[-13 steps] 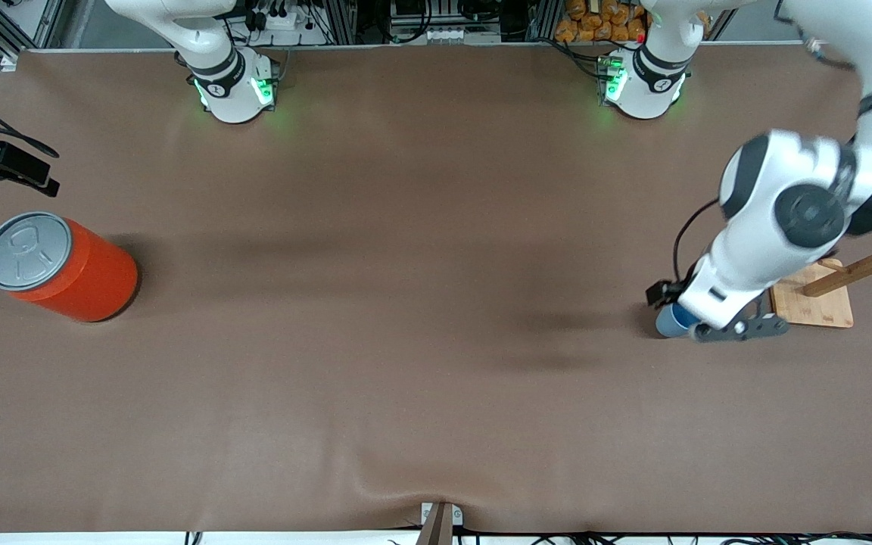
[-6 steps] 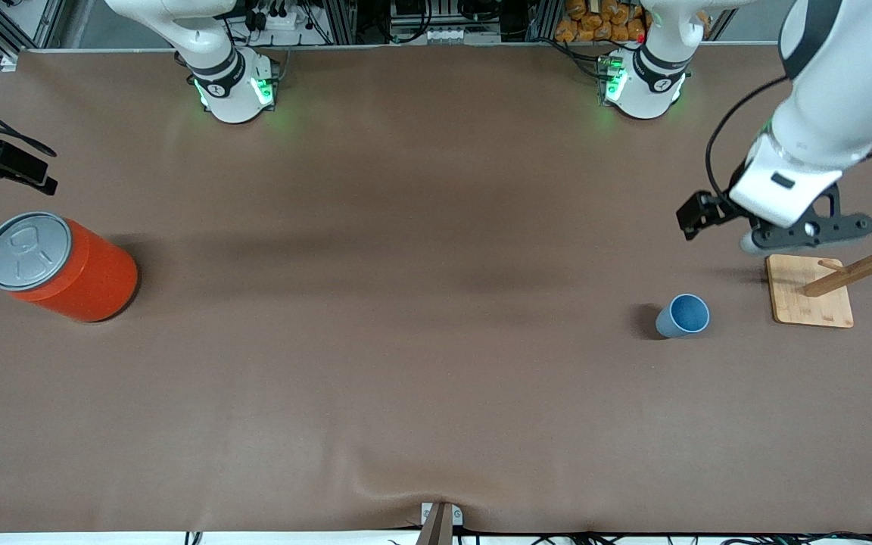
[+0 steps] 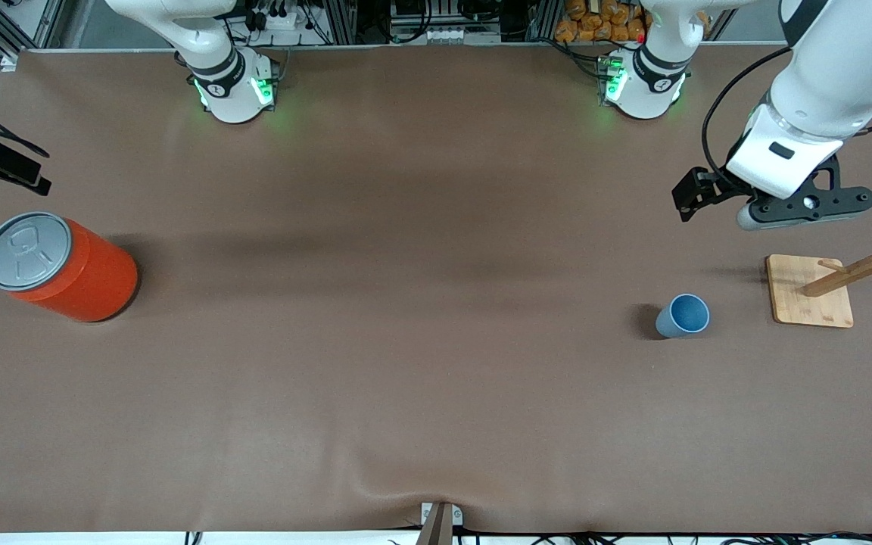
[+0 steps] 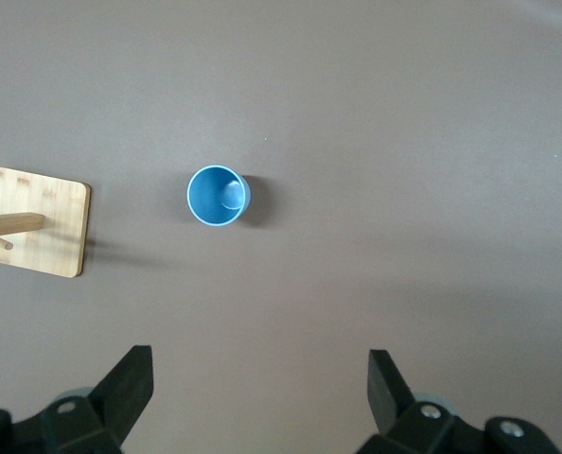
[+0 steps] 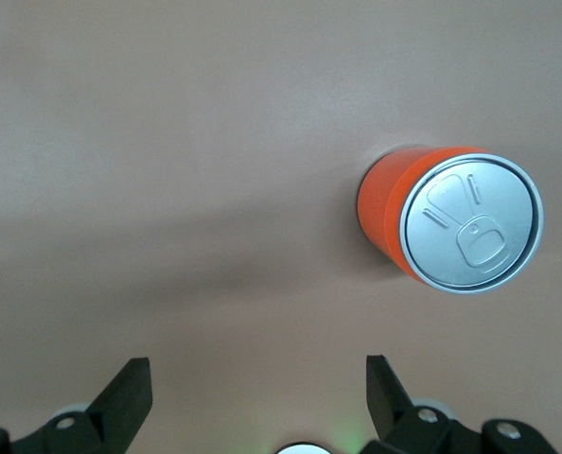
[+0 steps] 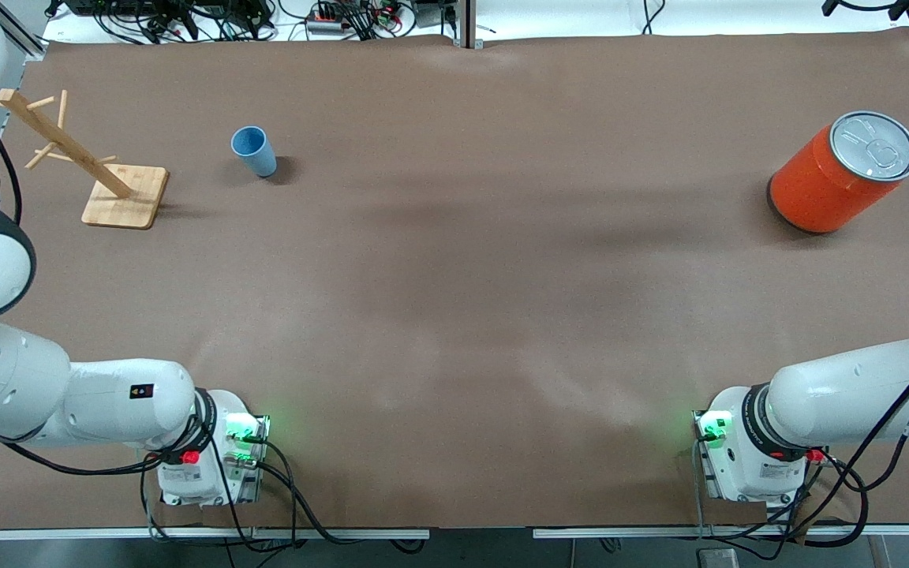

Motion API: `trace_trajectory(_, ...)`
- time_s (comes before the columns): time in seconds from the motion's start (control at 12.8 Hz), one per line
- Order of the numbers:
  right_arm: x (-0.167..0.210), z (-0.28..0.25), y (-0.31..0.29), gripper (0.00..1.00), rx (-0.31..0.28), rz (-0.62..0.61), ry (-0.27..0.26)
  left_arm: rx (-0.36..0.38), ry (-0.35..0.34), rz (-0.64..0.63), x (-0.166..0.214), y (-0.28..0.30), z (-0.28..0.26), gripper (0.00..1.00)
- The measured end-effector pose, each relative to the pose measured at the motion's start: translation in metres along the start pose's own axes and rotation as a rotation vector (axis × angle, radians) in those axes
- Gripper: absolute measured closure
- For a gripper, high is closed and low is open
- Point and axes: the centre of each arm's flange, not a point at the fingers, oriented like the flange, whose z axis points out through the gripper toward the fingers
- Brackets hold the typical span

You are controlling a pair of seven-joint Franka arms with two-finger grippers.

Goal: Flip cup

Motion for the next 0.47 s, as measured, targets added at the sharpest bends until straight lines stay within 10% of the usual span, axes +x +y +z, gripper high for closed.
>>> trace_trajectory(0.47, 0.000, 0.000, 0.000, 0.00, 0.000, 0.001, 0.000, -0.022, 0.016, -0.031, -0.005, -0.014, -0.018, 0.00)
